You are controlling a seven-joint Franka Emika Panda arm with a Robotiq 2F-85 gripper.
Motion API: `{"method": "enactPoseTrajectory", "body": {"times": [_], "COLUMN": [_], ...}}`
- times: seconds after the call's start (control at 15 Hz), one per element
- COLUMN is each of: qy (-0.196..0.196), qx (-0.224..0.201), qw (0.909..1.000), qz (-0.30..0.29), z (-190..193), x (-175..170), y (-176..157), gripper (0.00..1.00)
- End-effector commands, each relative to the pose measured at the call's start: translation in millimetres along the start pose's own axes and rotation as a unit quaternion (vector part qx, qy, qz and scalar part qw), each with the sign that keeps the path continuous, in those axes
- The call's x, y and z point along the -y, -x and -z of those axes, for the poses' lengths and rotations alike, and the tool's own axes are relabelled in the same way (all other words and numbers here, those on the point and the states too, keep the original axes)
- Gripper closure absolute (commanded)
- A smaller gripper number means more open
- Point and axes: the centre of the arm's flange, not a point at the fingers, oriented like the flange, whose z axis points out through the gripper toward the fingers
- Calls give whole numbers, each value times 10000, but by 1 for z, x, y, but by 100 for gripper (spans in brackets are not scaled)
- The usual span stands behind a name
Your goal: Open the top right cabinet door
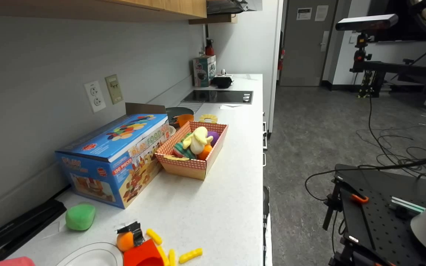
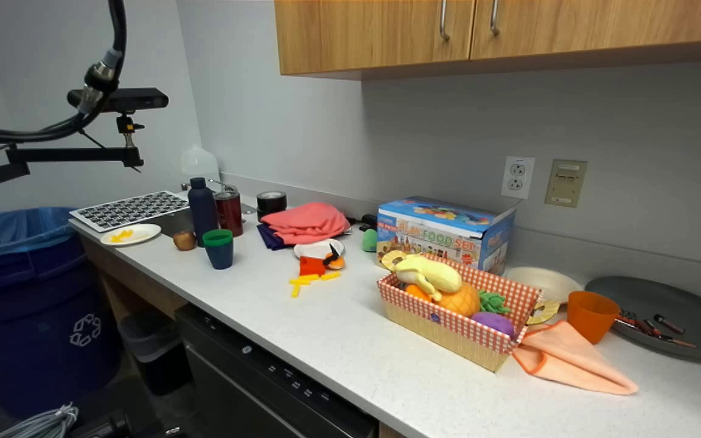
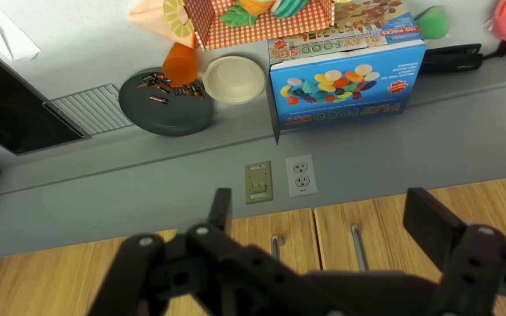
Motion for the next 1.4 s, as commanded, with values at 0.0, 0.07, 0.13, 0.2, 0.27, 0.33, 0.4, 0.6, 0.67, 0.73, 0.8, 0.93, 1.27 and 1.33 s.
{"method": "enactPoseTrajectory", "body": {"times": [0.0, 0.07, 0.13, 0.2, 0.27, 0.33, 0.4, 0.6, 0.67, 0.73, 0.8, 0.93, 1.27, 1.33], "qy": [2, 2, 69, 127, 132, 157, 164, 197, 231, 231, 208, 211, 506, 585], "qx": [-5, -16, -113, -161, -213, -275, -331, -441, -467, -474, -482, -525, -900, -946], "qw": [10000, 10000, 9999, 9996, 9993, 9988, 9982, 9972, 9970, 9970, 9971, 9969, 9908, 9892], "qz": [-8, -11, -109, -188, -293, -383, -464, -571, -570, -572, -559, -548, -878, -959], "z": [0, 1, -1, -3, -5, -9, -12, -35, -44, -53, -62, -75, -92, -94], "x": [-1, -1, -4, -6, -11, -14, -17, -27, -26, -24, -21, -16, -10, -11], "y": [0, -1, -10, -17, -29, -39, -50, -75, -82, -89, -95, -105, -136, -140], "gripper": [0, 0, 0, 0, 0, 0, 0, 0, 0, 0, 0, 0, 0, 0]}}
